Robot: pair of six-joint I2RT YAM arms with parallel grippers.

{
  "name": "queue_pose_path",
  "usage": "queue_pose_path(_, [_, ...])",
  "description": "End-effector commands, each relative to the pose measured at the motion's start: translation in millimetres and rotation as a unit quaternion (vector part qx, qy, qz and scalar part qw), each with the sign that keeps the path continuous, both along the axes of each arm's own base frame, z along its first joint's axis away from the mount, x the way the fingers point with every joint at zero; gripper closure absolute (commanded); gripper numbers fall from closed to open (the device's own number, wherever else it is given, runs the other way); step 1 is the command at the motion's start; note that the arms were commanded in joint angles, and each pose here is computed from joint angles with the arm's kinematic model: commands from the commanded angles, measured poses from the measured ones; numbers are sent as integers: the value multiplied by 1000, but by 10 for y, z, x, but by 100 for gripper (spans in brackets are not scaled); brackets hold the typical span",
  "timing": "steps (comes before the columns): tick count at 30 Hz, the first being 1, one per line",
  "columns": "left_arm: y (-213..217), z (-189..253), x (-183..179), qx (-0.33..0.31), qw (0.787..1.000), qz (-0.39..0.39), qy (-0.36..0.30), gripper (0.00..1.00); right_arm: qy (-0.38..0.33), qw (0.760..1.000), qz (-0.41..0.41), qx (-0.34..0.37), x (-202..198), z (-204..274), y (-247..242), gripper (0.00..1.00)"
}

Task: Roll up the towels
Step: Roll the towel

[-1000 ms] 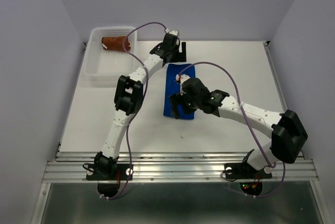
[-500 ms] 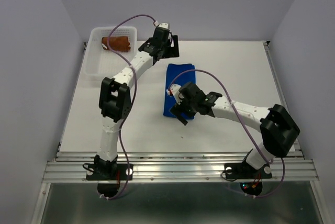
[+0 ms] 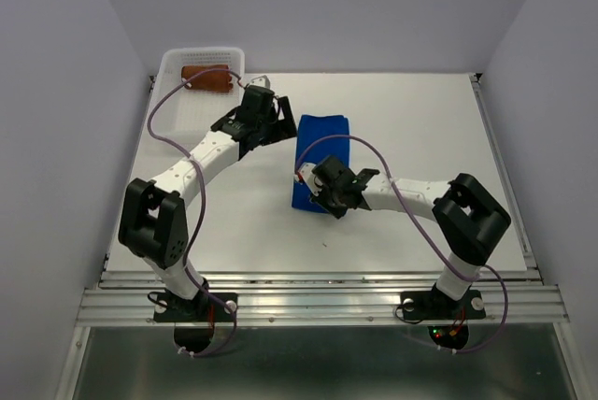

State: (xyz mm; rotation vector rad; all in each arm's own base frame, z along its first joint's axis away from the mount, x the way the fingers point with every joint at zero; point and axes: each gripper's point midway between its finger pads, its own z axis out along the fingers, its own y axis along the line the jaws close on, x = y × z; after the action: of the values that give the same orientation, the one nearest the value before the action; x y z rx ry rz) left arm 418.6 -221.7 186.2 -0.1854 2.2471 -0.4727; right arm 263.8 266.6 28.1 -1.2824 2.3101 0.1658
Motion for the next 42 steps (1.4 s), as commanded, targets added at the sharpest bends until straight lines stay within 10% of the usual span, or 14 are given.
queue_pose_path(1, [127, -143, -293, -10, 999, 20, 29, 1, -21, 1000, -20, 12, 81, 58, 23, 80])
queue_pose_path(7, [187, -346, -488, -7, 998, 17, 55, 1, -66, 996, -40, 41, 244, 337, 93, 96])
queue_pose_path(42, [-330, -842, -950, -41, 986, -154, 56, 1, -78, 987, -118, 75, 1131, 473, -27, 86])
